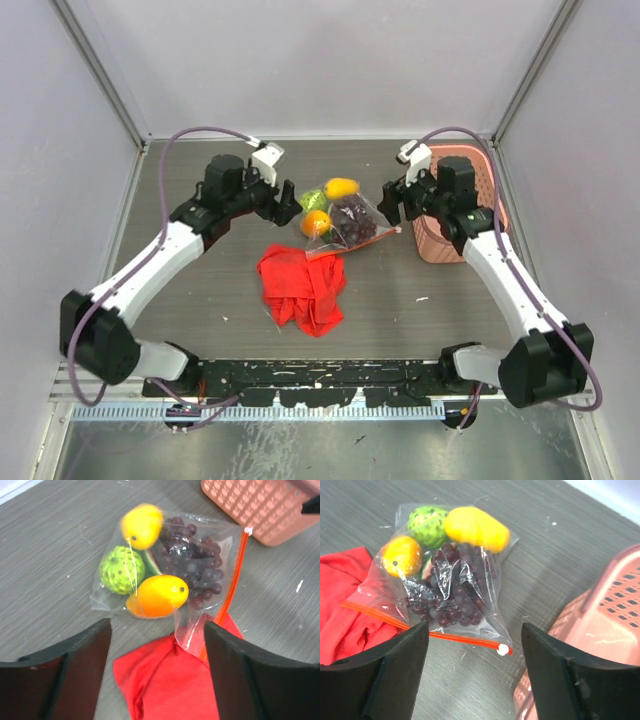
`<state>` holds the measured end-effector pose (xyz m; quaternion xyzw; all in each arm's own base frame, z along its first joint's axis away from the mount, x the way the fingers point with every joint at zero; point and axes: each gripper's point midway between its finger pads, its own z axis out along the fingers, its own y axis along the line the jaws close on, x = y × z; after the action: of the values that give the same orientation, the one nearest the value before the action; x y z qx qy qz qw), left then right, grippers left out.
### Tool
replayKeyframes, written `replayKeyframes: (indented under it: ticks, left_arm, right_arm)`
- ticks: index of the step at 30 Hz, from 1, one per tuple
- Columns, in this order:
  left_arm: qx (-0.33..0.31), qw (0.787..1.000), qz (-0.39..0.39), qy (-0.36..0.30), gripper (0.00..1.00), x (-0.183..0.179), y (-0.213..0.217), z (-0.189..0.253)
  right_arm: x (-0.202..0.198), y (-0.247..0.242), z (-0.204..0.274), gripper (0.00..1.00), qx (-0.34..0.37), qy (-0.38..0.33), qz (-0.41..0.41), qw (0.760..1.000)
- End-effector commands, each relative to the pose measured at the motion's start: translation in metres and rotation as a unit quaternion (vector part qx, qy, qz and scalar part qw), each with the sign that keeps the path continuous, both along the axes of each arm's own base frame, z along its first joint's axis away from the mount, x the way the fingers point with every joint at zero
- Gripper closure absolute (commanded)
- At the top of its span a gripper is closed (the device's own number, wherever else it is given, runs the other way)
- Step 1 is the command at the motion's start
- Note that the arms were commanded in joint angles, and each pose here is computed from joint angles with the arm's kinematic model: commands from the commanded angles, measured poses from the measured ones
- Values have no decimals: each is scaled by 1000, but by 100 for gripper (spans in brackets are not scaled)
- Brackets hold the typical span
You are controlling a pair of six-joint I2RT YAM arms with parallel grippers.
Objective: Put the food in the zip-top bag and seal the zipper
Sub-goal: Reset both arms
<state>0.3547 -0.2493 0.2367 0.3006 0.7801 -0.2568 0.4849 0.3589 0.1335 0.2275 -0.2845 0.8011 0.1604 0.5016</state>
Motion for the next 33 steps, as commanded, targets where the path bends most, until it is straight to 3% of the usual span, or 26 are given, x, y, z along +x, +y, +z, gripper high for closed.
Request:
replayKeyframes:
  ticks: [1, 6, 13, 18, 25, 33]
  left_arm:
    - [-46, 993, 103, -15, 19, -18, 36, 48]
    - [-60, 990, 127, -31, 1, -58, 64, 70]
    - [-80, 970, 209, -93, 2, -102, 120, 95]
    - [-95, 952, 255, -141, 2, -128, 155, 113]
    - [-130, 923, 309, -186, 2, -138, 182, 100]
    - [-125, 921, 318, -190, 2, -138, 187, 88]
  right_arm:
    - [-9, -22, 44, 2, 51, -34, -106, 992]
    - [-34, -50, 71, 0, 103, -65, -203, 972]
    - [-95, -81, 106, 0, 192, -170, -265, 930]
    - [-124, -105, 102, 0, 181, -187, -307, 915]
    - [-143, -132, 89, 0, 173, -211, -362, 891]
    - [-149, -140, 81, 0, 161, -208, -381, 886]
